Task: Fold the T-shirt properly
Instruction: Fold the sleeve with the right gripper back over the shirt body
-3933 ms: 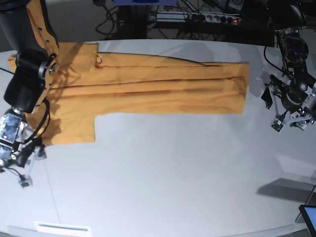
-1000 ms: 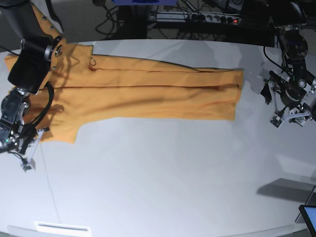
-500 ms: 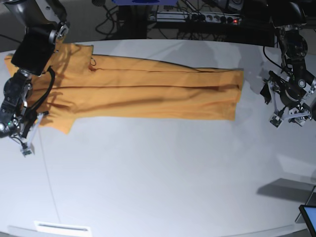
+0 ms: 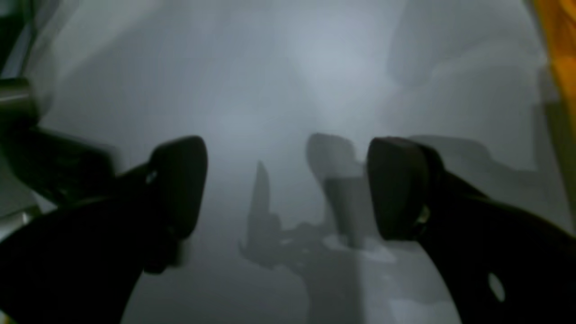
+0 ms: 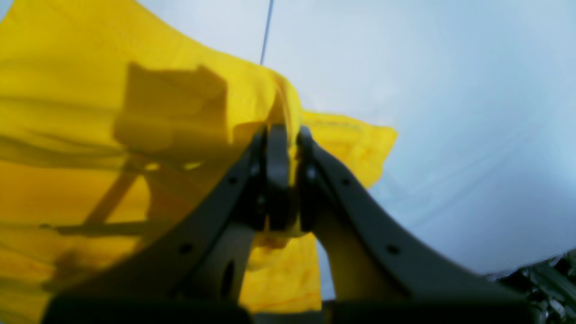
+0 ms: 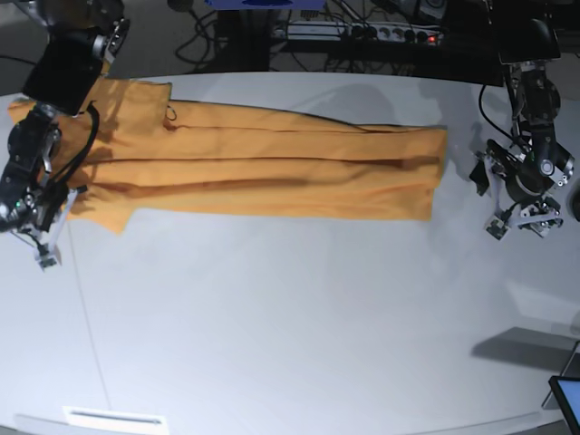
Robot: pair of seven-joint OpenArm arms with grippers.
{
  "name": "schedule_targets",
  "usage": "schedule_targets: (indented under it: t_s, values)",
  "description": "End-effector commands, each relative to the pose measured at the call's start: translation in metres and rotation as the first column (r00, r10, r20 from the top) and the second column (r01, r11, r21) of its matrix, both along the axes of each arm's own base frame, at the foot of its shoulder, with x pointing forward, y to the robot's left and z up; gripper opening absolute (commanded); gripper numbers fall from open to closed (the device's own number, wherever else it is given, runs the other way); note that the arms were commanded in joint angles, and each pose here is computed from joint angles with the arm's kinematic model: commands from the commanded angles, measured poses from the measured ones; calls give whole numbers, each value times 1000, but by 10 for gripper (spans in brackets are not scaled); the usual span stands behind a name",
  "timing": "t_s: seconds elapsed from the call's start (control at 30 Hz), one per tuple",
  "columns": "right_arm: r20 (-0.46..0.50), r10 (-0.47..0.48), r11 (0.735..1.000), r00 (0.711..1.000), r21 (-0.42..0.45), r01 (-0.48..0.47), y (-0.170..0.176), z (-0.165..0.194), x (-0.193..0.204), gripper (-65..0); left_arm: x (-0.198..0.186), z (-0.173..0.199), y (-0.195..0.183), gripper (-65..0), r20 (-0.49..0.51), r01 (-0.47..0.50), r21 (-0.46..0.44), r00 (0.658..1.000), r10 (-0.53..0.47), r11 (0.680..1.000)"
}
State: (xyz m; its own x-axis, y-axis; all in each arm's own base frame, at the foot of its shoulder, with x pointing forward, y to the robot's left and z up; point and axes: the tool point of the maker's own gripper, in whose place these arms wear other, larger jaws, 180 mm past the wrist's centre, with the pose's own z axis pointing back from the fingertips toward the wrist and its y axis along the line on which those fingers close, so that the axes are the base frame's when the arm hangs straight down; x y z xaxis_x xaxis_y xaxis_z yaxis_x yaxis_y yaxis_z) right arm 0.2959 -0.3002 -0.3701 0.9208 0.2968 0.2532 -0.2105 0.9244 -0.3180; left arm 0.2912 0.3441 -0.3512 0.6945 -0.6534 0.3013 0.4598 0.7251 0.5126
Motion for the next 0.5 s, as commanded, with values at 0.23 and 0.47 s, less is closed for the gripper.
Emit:
schedule_targets:
  t_s: [0.23,0.47]
  values:
    - [62,4,998,998,-68,0,-10,24,-4,-649,28,25,-3,-106,77,28,23,997,-30,999]
    - [31,6,997,999,-71,-4,-9,15,-17,-649,33,12,-10,-106,37,47,11,998,-47,999]
